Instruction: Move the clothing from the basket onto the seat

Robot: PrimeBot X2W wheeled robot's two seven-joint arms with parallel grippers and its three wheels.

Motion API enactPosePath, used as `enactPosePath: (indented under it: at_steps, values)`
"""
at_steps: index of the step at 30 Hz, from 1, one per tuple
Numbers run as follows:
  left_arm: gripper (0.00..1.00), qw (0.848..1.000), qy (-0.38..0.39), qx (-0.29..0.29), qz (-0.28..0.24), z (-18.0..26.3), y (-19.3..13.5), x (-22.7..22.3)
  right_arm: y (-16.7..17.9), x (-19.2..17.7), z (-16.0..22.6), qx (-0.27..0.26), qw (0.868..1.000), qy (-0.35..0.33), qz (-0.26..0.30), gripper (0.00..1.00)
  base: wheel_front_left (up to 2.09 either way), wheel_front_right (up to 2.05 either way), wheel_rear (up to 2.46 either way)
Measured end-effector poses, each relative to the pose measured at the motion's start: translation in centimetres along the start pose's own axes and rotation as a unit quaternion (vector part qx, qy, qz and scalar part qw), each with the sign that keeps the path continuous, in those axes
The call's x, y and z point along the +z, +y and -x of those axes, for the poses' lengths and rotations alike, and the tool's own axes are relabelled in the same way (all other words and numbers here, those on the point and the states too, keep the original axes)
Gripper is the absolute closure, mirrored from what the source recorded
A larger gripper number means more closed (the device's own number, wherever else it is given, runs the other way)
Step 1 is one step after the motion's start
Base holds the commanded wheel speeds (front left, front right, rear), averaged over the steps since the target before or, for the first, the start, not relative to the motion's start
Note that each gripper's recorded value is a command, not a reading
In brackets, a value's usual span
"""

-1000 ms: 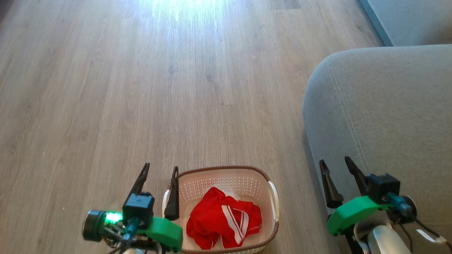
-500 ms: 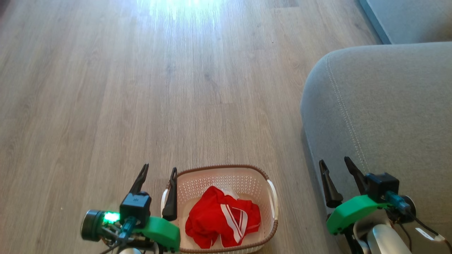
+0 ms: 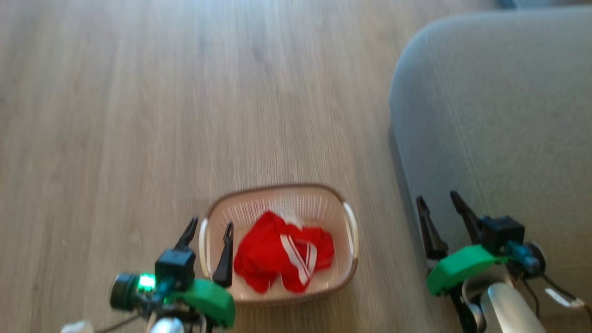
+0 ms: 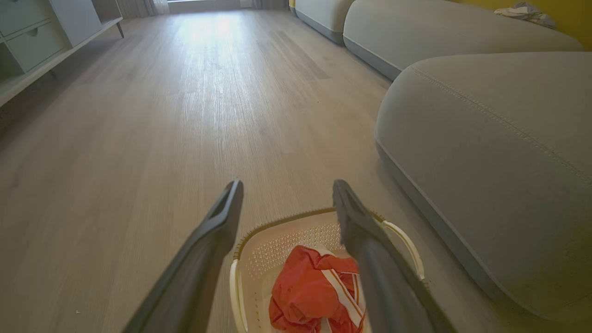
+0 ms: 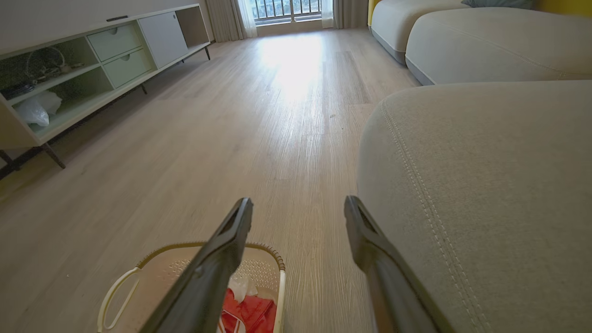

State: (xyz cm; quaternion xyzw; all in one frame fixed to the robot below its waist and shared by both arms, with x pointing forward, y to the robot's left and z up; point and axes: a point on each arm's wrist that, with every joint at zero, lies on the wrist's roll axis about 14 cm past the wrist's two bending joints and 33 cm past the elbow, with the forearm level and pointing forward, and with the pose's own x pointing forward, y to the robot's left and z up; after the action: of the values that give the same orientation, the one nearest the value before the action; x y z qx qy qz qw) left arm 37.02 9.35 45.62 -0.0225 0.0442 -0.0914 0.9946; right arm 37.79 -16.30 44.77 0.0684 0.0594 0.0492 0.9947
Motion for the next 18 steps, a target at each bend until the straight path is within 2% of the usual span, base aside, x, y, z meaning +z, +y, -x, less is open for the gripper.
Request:
enactPosePath:
  at_steps: [5,9,18]
  values:
    - [0.00,0.999,0.026,-0.041,0.007,-4.0,-1.0,-1.9,-0.6,-0.5,-2.6,-0.004,1.000,0.006,0.004,0.00,0.00,0.00,0.00]
    - [0.00,0.995,0.072,-0.075,-0.006,-6.4,-1.8,-5.5,-1.4,-2.8,-3.7,-0.009,0.999,0.037,0.013,0.00,0.00,0.00,0.00]
    - [0.00,0.972,0.180,-0.146,-0.042,-10.3,-3.3,-14.9,-3.8,-6.8,-5.9,-0.037,0.996,0.078,0.008,0.00,0.00,0.00,0.00]
